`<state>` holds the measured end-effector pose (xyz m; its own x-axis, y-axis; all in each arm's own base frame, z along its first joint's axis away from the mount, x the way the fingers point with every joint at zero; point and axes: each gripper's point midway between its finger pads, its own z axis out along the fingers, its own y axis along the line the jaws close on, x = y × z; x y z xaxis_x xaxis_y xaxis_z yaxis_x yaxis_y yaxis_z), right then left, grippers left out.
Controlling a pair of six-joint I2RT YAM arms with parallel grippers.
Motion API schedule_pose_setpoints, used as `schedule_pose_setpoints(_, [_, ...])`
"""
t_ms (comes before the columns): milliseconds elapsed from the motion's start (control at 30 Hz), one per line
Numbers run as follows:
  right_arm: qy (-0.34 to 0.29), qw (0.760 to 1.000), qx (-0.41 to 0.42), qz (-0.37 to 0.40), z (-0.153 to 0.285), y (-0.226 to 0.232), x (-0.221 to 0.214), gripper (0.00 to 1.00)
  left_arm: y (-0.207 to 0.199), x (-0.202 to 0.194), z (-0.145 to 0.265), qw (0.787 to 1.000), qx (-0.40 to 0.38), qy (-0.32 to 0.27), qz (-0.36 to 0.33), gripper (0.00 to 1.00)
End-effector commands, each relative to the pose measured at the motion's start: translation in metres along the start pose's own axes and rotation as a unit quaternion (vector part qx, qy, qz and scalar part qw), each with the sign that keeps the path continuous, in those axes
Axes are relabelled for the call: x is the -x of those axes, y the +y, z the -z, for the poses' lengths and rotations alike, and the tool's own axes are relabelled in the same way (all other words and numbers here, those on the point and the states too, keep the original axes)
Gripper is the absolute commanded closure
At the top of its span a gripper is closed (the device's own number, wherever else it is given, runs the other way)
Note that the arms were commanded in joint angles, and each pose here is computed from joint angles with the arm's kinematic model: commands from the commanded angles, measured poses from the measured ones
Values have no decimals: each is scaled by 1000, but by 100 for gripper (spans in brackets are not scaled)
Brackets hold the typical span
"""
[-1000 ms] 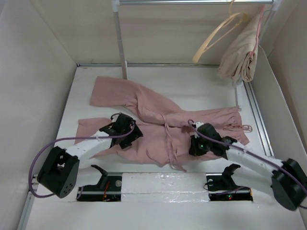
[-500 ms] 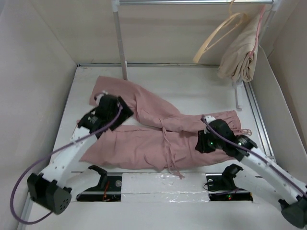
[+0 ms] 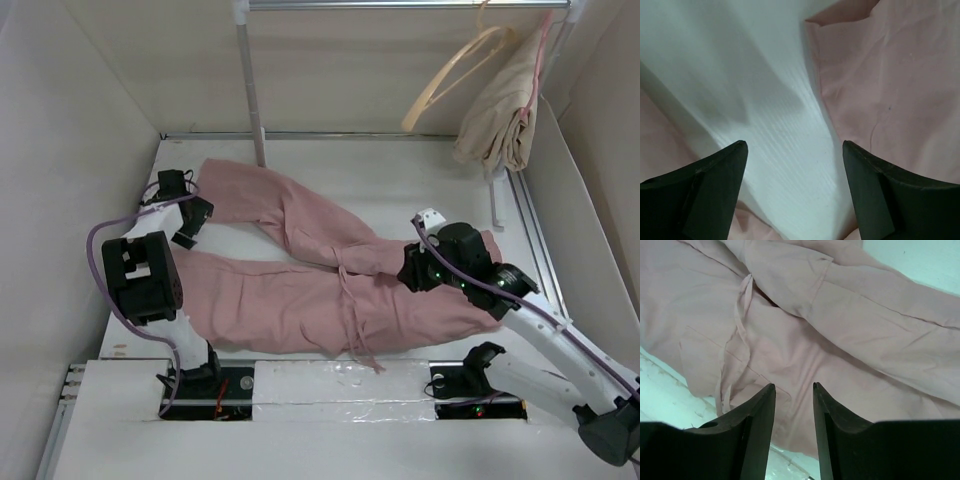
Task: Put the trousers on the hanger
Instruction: Flatten out the trousers at the center of the board.
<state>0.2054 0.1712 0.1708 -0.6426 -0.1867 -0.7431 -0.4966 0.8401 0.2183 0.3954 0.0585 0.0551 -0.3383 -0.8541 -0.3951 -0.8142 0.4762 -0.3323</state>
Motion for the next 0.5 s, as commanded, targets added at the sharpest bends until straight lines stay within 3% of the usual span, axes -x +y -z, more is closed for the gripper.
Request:
schedule_pose_setpoints(0, [-2, 1000, 21, 4, -2, 0, -12, 58, -31, 27, -2, 998, -50, -31, 18, 27])
schedule_pose_setpoints(67, [0, 1000, 17, -1, 3, -1, -17, 58, -22, 28, -26, 999, -27, -16, 33, 37])
schedule_pose_setpoints(400, [1, 999, -37, -18, 11, -23, -14, 58, -32, 41, -63, 1000, -4, -23, 17, 37])
schedule_pose_setpoints(467, [-6, 998, -54, -22, 13, -29, -10, 58, -37, 49, -67, 999, -11, -28, 18, 64])
